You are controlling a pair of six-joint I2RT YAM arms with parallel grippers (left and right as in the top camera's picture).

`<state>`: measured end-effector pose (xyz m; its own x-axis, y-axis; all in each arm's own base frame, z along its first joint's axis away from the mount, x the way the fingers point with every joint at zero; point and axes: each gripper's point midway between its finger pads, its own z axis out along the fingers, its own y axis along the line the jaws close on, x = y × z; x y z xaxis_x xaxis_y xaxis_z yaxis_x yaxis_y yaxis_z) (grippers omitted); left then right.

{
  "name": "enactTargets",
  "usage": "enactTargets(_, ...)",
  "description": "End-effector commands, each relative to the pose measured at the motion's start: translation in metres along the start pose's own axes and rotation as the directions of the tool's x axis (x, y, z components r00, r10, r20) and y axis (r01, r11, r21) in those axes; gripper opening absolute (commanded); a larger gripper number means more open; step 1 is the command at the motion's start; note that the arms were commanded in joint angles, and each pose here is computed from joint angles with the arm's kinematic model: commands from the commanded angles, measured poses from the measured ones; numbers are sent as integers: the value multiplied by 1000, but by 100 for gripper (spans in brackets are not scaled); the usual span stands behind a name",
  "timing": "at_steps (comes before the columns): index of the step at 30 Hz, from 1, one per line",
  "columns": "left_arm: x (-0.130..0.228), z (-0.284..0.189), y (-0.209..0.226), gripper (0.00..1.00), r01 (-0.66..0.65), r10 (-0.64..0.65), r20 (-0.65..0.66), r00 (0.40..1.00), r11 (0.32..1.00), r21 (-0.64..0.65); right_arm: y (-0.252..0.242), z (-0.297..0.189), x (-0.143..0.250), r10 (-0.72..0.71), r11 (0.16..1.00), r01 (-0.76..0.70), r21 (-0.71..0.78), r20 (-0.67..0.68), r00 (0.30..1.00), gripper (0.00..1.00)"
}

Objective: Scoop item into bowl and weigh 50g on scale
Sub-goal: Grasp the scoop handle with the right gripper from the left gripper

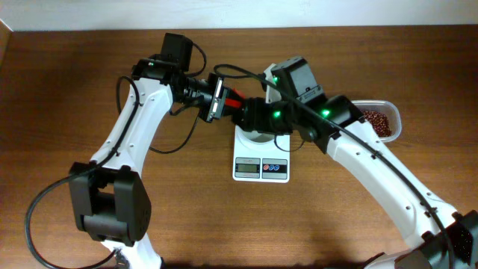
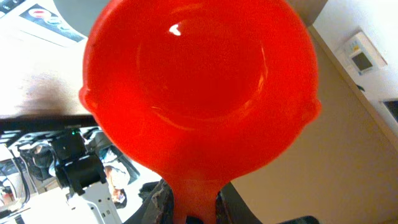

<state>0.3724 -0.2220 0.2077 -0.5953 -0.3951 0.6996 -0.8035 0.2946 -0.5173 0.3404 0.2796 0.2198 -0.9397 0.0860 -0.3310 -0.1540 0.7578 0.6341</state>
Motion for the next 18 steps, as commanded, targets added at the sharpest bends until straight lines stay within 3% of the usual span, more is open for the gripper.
enactTargets(1,5,-2,-3,0,2,-2,1,1000,1000,6,9,-16,-31,-14,1000,15,-13,107,994,43)
enactTargets(4,5,-2,-4,0,15,-15,1,1000,1000,7,5,-18,-44,-24,1000,21,20,170,985,39)
enactTargets(9,7,-2,-4,0,16,-16,-8,1000,1000,9,3,-15,-37,-23,999,17,36,147,989,30)
enactTargets(16,7,-2,-4,0,45,-45,-8,999,999,8,6,-13,-34,17,999,-21,28,141,990,28)
enactTargets(18,7,-2,-4,0,45,-45,-10,999,999,9,6,-13,-33,17,999,-21,28,140,990,20)
